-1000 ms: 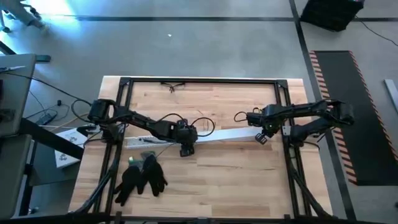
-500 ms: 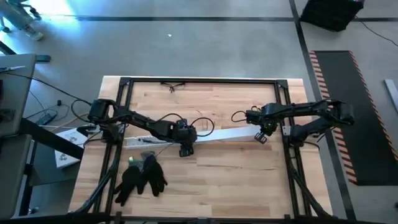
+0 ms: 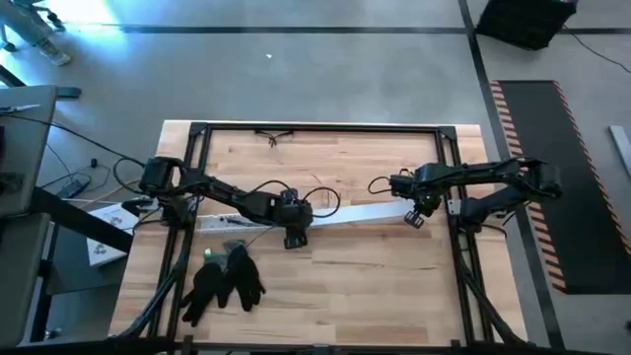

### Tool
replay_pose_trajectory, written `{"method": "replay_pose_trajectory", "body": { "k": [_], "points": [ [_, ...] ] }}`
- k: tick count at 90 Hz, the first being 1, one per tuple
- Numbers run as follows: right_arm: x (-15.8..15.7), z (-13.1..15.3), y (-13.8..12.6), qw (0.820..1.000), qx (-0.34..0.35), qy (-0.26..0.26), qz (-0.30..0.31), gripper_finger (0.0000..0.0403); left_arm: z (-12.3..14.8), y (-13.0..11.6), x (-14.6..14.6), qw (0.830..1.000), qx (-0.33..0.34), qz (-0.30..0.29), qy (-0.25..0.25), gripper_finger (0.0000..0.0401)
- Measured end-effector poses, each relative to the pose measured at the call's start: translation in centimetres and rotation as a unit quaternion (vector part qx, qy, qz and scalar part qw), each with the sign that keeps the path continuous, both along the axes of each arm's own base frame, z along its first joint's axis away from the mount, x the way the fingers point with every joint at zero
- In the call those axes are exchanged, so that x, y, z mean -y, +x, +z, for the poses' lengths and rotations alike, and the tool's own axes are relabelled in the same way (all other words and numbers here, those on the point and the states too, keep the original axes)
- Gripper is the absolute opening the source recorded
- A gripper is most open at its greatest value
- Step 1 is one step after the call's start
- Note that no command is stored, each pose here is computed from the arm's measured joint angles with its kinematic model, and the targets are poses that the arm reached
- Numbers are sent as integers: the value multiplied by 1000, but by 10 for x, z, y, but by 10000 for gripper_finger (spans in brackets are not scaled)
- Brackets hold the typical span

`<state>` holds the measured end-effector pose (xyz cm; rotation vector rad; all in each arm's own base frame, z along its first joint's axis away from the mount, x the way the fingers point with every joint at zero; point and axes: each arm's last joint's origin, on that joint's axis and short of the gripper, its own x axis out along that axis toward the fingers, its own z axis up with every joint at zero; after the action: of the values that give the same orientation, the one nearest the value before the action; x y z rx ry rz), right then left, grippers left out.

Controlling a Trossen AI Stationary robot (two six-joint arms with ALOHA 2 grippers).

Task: Ziptie cables
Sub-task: Close the white cable duct

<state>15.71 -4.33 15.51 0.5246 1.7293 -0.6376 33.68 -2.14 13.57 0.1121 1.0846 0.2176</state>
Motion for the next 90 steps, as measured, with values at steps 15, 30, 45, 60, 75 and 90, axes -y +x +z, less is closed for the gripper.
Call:
{"method": "replay_pose_trajectory", "body": {
  "k": [15, 30, 45, 60, 75, 90],
  "points": [
    [0, 0, 0, 1000, -1, 0, 0, 11, 1, 1, 0, 1000, -6, 2, -2, 239],
    [0, 1, 1, 1000, 5, -1, 0, 11, 8, 2, 1, 999, -40, -2, -12, 259],
    [0, 1, 0, 1000, 2, -1, -2, 11, 18, 6, 1, 999, -46, 6, -15, 261],
    [0, 1, 0, 1000, -1, -2, -2, 11, 24, 5, 1, 998, -69, 5, -12, 261],
    [0, 1, -1, 1000, -3, -2, -1, 11, 24, 2, 6, 997, -81, 10, -12, 261],
    [0, 0, -1, 1000, -4, -2, 1, 11, 17, -4, 10, 996, -89, 14, -1, 261]
  ]
}}
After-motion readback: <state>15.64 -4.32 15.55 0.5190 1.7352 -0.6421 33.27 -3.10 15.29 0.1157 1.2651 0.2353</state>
